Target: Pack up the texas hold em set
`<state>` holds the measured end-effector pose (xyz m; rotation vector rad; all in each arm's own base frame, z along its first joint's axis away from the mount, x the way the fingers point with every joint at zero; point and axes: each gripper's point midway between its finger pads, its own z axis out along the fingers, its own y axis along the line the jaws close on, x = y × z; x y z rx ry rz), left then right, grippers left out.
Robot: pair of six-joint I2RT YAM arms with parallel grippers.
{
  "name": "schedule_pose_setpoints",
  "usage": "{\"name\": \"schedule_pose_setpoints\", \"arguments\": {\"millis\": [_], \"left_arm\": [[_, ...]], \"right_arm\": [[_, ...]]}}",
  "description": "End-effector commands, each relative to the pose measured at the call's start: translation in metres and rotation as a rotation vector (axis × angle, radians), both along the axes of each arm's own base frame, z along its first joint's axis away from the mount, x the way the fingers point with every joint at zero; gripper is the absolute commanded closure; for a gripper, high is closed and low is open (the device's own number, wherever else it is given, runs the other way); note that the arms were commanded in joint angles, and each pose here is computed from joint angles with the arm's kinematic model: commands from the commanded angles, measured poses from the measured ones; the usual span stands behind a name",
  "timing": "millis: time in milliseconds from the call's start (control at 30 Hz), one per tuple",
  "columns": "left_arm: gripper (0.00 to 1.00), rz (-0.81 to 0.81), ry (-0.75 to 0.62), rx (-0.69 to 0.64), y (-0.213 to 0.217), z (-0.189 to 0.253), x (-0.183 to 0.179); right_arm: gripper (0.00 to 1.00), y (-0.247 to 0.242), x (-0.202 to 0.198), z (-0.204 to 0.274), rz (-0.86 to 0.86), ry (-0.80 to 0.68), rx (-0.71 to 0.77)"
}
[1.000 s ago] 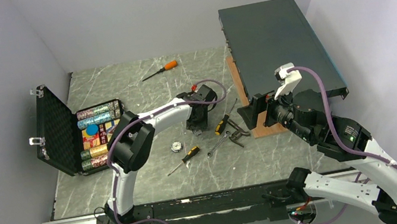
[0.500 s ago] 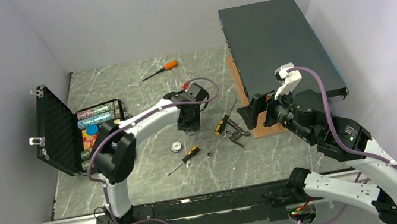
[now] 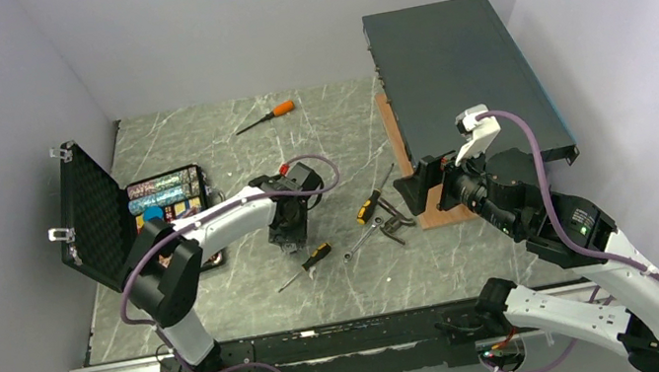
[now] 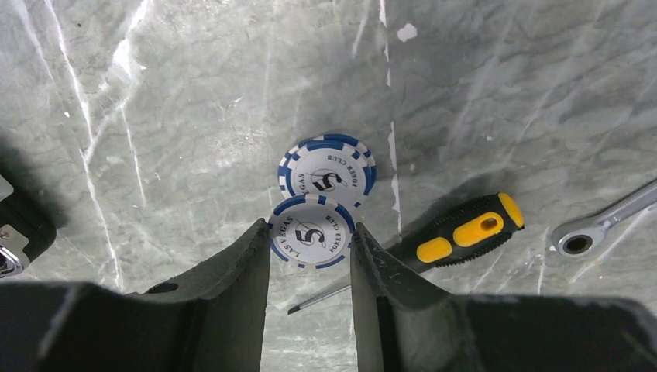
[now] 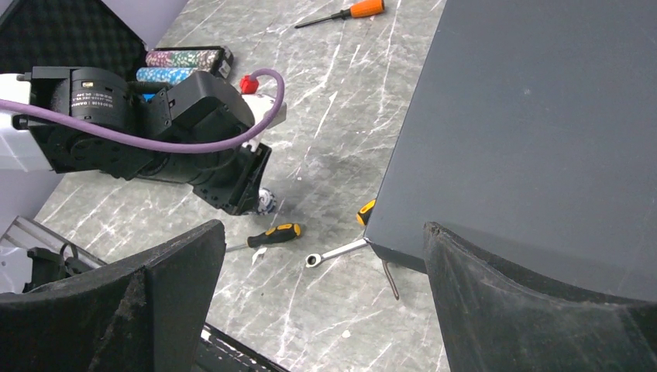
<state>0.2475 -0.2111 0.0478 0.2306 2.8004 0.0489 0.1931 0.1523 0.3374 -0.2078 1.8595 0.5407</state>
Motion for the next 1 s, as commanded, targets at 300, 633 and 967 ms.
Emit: {"name": "schedule_pose_setpoints", "arguments": {"millis": [300,633,967], "left_arm": [[0.62,0.006,-0.023,-0.026,-0.005,-0.003,0.018],[0.43,0.016,-0.023,-0.031,-0.003,-0.001,0.02],[0.04,0.12,-0.011,-0.112,-0.003,0.014,0.006]], "right_arm": [[0.0,0.001,0.0,0.01,-0.002,-0.014,0.033],[0.0,0.002,0.002,0.009,-0.002,-0.014,0.023],[0.0,0.005,0.003,0.009,0.006,-0.014,0.019]]}}
